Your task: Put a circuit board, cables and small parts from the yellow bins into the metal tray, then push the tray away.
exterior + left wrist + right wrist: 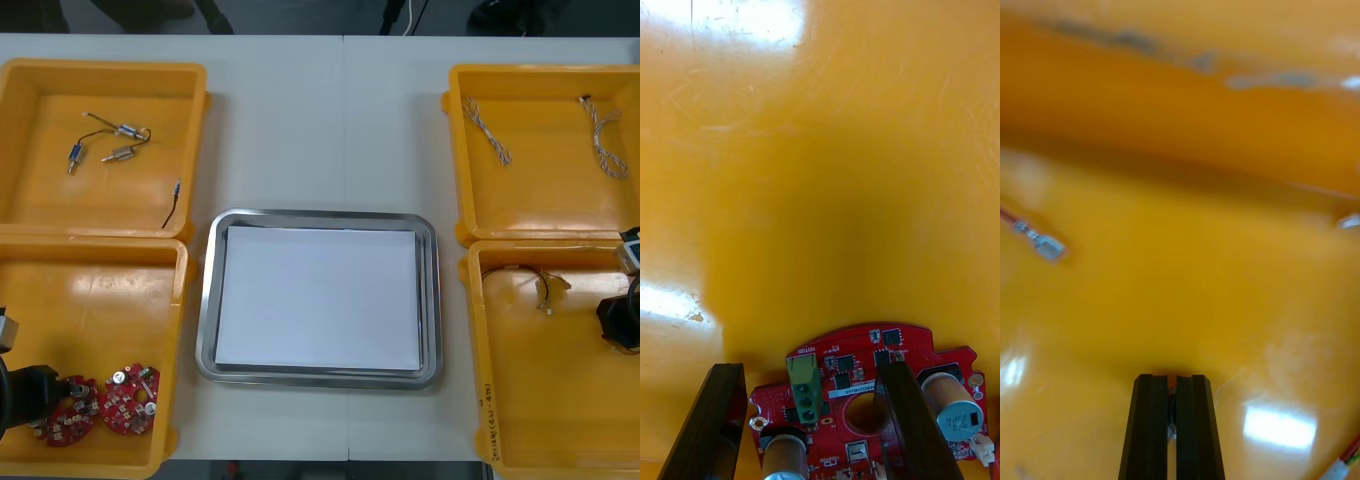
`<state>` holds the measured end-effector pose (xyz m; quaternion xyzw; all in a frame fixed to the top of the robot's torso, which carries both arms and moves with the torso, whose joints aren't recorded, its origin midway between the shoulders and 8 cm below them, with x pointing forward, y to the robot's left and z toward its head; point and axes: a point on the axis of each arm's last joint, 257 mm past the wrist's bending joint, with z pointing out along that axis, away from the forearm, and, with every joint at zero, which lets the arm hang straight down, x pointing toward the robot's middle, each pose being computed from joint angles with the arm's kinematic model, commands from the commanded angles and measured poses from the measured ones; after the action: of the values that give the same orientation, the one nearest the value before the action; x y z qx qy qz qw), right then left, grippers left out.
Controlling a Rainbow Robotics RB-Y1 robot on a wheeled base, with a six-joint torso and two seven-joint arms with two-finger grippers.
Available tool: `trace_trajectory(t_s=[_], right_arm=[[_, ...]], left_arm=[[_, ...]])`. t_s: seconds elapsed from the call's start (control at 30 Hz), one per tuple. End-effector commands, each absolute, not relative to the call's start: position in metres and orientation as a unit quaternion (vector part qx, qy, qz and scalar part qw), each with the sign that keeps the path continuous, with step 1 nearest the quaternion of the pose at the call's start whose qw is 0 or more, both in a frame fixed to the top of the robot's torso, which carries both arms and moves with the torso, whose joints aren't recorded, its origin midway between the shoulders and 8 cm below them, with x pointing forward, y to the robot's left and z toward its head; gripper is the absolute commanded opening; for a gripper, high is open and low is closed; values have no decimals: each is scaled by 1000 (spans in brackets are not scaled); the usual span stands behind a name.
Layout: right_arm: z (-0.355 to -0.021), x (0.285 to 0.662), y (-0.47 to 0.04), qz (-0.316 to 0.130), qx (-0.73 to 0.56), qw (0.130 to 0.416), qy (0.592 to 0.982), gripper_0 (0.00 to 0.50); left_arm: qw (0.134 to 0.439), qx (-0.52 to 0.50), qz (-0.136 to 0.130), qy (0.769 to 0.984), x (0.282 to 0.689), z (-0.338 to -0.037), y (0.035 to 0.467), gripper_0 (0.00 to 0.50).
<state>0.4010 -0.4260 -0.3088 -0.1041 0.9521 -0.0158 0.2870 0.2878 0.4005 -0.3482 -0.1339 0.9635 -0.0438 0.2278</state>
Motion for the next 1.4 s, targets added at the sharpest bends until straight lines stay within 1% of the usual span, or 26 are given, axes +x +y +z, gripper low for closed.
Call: trace_trajectory(t_s=[0.03,0.1,0.23,0.43,0.53,0.63,0.67,0.73,0.77,0.8,0.83,1.23,1.4], right_arm=[[-277,393,-426,-29,-131,284,949,0],[-267,389,-424,-31,-134,280,950,0],[-259,386,-422,-31,-137,278,950,0],[-254,382,-414,-23,-137,274,952,0],[-257,377,-401,-7,-137,268,954,0],[-258,374,-391,3,-136,268,954,0],[-256,373,-380,12,-136,270,953,0],[-254,371,-371,16,-137,272,952,0],[-254,369,-365,21,-136,272,952,0],[-252,367,-361,24,-135,272,952,0],[-251,365,-357,29,-135,271,953,0],[-249,353,-322,57,-125,271,953,0],[-249,354,-314,62,-119,278,951,0]], left_arm=[[212,-69,-12,975,269,-356,413,500],[213,-69,-12,975,269,-356,413,500],[213,-69,-11,975,270,-356,414,500],[216,-66,-10,974,274,-358,412,500],[217,-66,-10,974,274,-357,412,500],[217,-67,-11,974,275,-357,411,500],[218,-66,-11,974,275,-357,411,496],[218,-66,-11,974,275,-357,411,378],[217,-67,-11,974,275,-357,411,201],[219,-66,-11,974,276,-356,411,72],[218,-66,-12,974,276,-356,410,0],[223,-64,-14,973,282,-353,409,0],[221,-65,-8,973,286,-347,414,0]])
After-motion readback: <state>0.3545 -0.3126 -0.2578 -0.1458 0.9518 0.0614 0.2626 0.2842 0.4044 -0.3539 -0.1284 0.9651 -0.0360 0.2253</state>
